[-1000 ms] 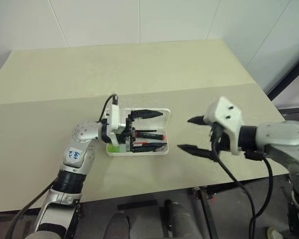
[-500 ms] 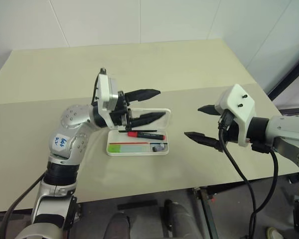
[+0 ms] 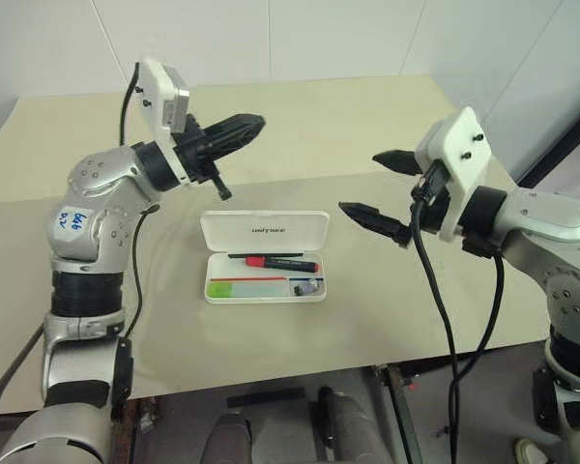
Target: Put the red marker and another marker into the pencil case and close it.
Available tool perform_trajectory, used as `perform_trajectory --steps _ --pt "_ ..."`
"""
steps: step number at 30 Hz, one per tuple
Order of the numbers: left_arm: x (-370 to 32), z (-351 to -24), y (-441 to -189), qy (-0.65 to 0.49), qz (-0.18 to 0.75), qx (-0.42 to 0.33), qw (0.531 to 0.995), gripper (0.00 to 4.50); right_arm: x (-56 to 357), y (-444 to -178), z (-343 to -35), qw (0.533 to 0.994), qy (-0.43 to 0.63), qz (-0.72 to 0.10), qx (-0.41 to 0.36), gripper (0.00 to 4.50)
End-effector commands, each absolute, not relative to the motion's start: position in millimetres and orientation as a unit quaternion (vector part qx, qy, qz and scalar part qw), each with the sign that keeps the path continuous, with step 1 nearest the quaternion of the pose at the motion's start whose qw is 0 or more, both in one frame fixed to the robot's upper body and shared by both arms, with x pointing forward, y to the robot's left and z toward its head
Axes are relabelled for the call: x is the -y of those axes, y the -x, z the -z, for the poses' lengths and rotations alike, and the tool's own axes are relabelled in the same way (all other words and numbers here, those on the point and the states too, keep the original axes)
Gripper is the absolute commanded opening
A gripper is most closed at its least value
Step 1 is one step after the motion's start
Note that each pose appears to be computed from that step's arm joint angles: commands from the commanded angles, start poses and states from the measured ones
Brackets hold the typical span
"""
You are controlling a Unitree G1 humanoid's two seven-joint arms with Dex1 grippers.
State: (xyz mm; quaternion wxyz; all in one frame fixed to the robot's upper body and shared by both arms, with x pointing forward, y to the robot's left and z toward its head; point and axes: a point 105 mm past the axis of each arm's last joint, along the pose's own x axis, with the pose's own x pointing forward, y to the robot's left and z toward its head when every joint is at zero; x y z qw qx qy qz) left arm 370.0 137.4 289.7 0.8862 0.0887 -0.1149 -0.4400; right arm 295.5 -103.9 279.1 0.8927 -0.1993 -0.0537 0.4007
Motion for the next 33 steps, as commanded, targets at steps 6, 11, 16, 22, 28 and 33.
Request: perform_trajectory --steps 6,11,16,22,28,33 --pt "-168 -268 -400 -0.081 0.399 0.055 0.912 0.03 94 -285 -282 0.885 0.113 -0.443 0.090 4.50" --pt "-182 -246 -415 -0.078 0.408 -0.005 0.910 0.03 89 -278 -267 0.881 0.090 -0.458 0.075 4.50" --pt "-188 -223 -427 -0.062 0.401 -0.074 0.911 0.03 90 -280 -262 0.887 0.094 -0.447 0.071 4.50" --pt "-171 -208 -403 -0.008 0.508 -0.135 0.851 0.03 93 -279 -261 0.892 0.101 -0.435 0.069 4.50" --pt "-182 -203 -387 -0.009 0.537 -0.178 0.824 0.03 95 -278 -258 0.895 0.105 -0.428 0.064 4.50" --pt "-184 -199 -368 -0.024 0.580 -0.209 0.787 0.03 97 -279 -259 0.896 0.108 -0.426 0.064 4.50"
